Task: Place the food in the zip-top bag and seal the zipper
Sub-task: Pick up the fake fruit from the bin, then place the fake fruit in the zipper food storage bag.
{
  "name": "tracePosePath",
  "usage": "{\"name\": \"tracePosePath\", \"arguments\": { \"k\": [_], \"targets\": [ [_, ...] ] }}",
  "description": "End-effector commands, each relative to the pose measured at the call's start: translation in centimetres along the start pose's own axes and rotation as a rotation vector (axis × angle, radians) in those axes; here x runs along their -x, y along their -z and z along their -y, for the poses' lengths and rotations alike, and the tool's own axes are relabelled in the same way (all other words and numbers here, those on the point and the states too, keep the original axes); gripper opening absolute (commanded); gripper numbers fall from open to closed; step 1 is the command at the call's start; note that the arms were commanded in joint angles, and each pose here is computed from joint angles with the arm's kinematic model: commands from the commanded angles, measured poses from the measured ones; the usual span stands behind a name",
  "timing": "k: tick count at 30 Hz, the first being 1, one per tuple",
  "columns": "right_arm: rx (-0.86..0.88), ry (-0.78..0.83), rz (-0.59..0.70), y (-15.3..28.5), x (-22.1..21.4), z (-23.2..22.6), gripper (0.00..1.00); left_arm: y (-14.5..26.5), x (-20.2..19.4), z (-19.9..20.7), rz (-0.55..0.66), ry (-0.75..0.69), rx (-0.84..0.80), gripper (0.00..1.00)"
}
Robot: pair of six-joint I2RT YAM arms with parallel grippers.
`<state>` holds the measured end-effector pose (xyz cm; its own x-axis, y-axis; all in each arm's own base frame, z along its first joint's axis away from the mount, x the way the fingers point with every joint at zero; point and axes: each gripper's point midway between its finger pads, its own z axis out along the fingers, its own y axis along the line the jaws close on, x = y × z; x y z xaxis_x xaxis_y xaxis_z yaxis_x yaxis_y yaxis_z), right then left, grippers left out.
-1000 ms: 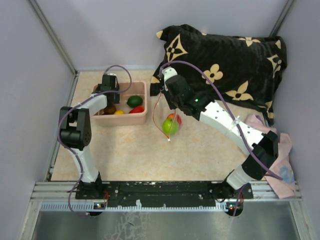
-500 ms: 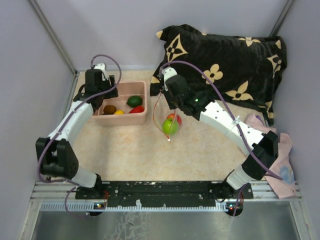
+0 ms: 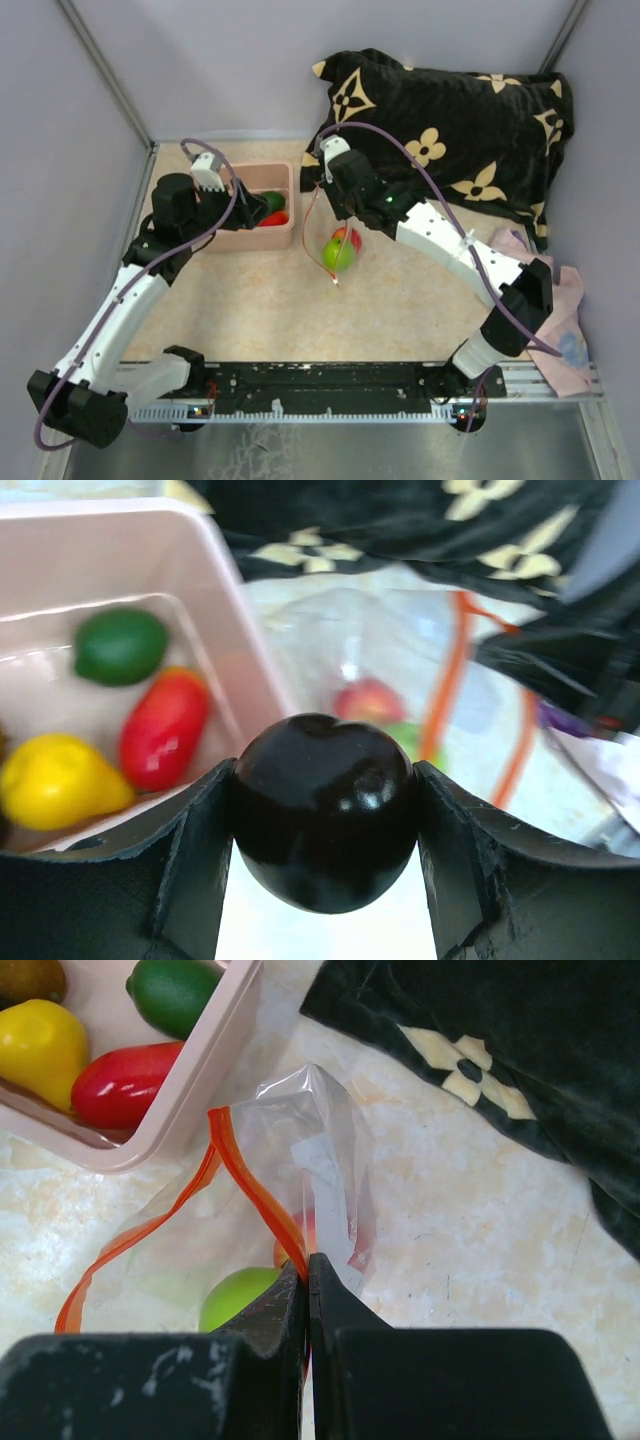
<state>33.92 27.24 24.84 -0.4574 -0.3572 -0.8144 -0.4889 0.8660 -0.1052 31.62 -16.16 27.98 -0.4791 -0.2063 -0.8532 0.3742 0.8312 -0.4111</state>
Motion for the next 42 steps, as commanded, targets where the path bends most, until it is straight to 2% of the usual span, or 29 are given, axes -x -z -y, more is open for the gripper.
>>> {"name": "tracePosePath", "arguments": {
  "k": [1, 6, 12, 17, 23, 27, 33, 39, 42],
  "targets": [
    [0.023, -0.028, 0.072, -0.1, 2.8, -0.4, 0.0, 1.1, 0.0, 6.8, 0.024, 0.026, -0.226, 0.47],
    [0.025, -0.026, 0.057, -0.6, 2.6, -0.6, 0.0, 1.5, -1.0, 11.7, 0.04, 0.028, -0.383, 0.47],
    [0.042, -0.038, 0.06, -0.3, 2.8, -0.9, 0.0, -1.4, -3.6, 13.6, -0.01, -0.005, -0.4, 0.48],
    [0.065, -0.051, 0.075, 0.5, 3.5, -1.1, 0.0, -4.1, -4.5, 12.9, -0.014, -0.065, -0.301, 0.49],
    [0.08, -0.055, 0.072, 1.0, 3.4, -1.2, 0.0, -7.1, -7.1, 11.0, -0.059, -0.069, -0.207, 0.55],
    [0.095, -0.068, 0.083, 1.4, 3.6, -1.4, 0.0, -8.0, -6.6, 10.4, -0.015, -0.047, -0.149, 0.57],
    [0.122, -0.075, 0.083, 1.8, 3.6, -1.8, 0.0, -10.0, -6.0, 10.0, 0.012, -0.042, -0.085, 0.72],
    [0.111, -0.09, 0.088, 1.9, 3.7, -1.7, 0.0, -10.3, -5.7, 10.7, 0.003, -0.028, -0.09, 0.88],
    [0.072, -0.102, 0.089, 1.8, 3.6, -1.0, 0.0, -9.4, -5.1, 11.1, 0.001, -0.019, -0.097, 0.91]
  ]
}}
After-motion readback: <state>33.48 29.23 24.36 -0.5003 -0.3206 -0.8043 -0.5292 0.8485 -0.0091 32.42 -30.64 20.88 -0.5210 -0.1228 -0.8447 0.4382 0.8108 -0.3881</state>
